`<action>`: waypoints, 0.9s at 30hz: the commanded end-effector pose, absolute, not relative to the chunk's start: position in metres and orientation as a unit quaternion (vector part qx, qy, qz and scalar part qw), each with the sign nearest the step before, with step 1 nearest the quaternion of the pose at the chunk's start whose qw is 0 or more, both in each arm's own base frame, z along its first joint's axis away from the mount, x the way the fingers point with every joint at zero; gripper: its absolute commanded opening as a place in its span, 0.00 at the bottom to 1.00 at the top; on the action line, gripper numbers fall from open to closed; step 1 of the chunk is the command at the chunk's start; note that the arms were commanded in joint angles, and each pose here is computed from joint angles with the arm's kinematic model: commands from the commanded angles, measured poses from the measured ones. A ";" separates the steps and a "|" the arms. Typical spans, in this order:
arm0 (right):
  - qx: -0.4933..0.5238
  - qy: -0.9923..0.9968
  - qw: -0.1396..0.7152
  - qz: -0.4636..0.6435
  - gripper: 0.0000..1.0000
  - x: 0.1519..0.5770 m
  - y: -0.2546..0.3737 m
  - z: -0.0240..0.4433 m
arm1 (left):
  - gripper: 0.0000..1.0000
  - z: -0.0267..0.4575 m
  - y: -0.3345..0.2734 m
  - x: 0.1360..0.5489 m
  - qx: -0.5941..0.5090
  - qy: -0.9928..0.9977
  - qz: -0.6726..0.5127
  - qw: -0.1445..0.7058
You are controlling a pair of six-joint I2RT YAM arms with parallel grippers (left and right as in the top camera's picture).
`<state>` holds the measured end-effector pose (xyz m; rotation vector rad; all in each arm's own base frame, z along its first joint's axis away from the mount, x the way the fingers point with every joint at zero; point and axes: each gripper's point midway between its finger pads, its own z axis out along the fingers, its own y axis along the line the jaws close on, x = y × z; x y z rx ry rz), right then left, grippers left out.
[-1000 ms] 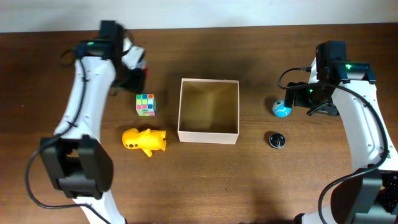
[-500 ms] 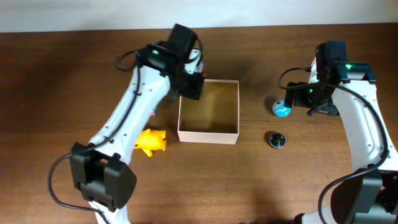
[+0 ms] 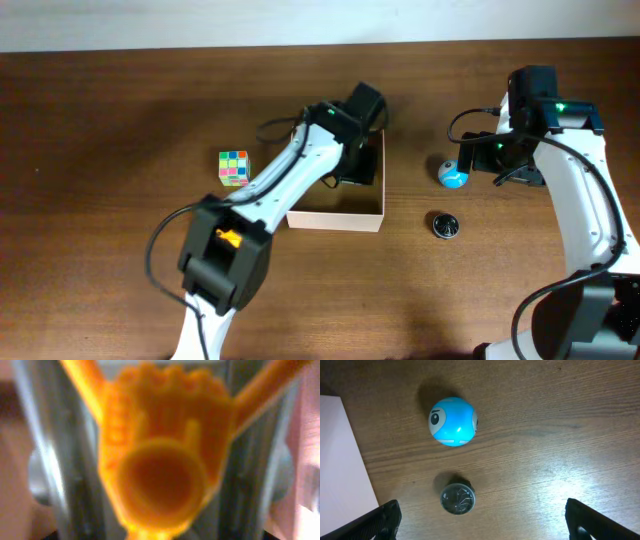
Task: Pack container
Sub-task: 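Grasp the fire truck with the left gripper and lower it into the box, then open the left gripper and move it over the Rubik's cube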
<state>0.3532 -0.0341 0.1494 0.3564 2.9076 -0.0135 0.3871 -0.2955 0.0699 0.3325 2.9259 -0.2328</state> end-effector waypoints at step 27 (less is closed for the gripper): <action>0.125 0.985 0.116 0.000 0.99 0.358 -0.035 0.155 | 0.71 0.191 -0.263 0.401 0.109 0.976 -0.076 0.171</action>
